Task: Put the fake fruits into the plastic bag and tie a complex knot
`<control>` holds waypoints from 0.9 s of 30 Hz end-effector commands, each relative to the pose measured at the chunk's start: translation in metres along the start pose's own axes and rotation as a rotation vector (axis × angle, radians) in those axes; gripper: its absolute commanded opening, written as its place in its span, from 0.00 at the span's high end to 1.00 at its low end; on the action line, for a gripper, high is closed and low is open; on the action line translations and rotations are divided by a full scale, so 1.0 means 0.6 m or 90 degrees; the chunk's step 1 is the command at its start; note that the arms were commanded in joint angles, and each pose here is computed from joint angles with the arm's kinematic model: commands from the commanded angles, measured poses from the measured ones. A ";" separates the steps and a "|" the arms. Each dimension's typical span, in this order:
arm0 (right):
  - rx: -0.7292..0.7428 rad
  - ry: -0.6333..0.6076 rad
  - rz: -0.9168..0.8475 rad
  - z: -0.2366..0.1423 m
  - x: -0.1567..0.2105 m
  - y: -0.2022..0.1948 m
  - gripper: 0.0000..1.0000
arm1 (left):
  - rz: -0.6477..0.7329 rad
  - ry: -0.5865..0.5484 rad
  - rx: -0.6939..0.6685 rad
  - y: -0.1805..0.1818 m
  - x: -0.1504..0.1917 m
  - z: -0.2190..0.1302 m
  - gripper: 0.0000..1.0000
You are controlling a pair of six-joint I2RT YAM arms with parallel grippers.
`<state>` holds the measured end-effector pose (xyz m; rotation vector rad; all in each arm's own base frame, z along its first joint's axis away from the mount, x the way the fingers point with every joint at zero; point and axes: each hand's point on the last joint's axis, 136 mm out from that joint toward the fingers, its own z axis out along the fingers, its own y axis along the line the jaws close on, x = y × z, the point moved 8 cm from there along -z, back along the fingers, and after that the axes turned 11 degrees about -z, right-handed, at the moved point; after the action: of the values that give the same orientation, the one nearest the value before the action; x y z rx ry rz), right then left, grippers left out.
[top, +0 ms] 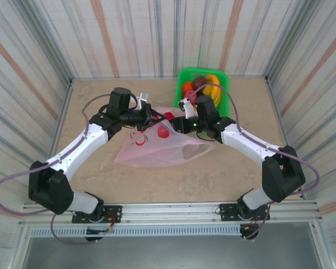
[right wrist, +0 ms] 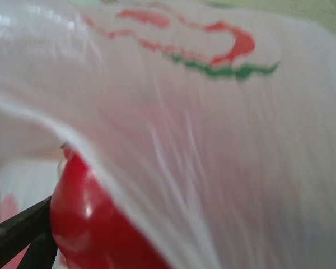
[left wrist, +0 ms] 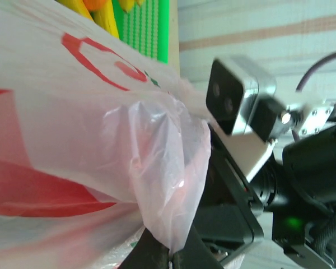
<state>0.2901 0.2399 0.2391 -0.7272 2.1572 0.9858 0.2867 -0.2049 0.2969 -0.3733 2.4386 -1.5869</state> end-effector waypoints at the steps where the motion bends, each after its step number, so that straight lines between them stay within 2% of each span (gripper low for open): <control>1: -0.023 -0.017 -0.046 -0.011 -0.028 0.022 0.01 | 0.021 -0.038 0.016 -0.010 0.004 -0.029 1.00; 10: -0.013 -0.001 -0.054 -0.008 -0.036 0.028 0.01 | 0.008 -0.056 0.010 0.008 0.005 -0.052 1.00; 15: -0.012 -0.010 -0.067 -0.036 -0.051 0.047 0.00 | -0.002 -0.071 -0.003 0.018 0.001 -0.066 1.00; 19: -0.018 -0.029 -0.064 -0.068 -0.065 0.067 0.03 | 0.000 -0.076 -0.009 0.025 0.000 -0.079 1.00; 23: -0.046 -0.057 -0.055 -0.091 -0.078 0.083 0.09 | 0.008 -0.072 -0.022 0.028 0.003 -0.088 1.00; 27: -0.116 -0.087 -0.050 -0.107 -0.094 0.105 0.09 | 0.008 -0.076 -0.028 0.033 0.005 -0.096 1.00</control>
<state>0.2673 0.2369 0.3157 -0.8012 2.0026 1.0586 0.2729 -0.1560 0.2969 -0.4768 2.3902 -1.4869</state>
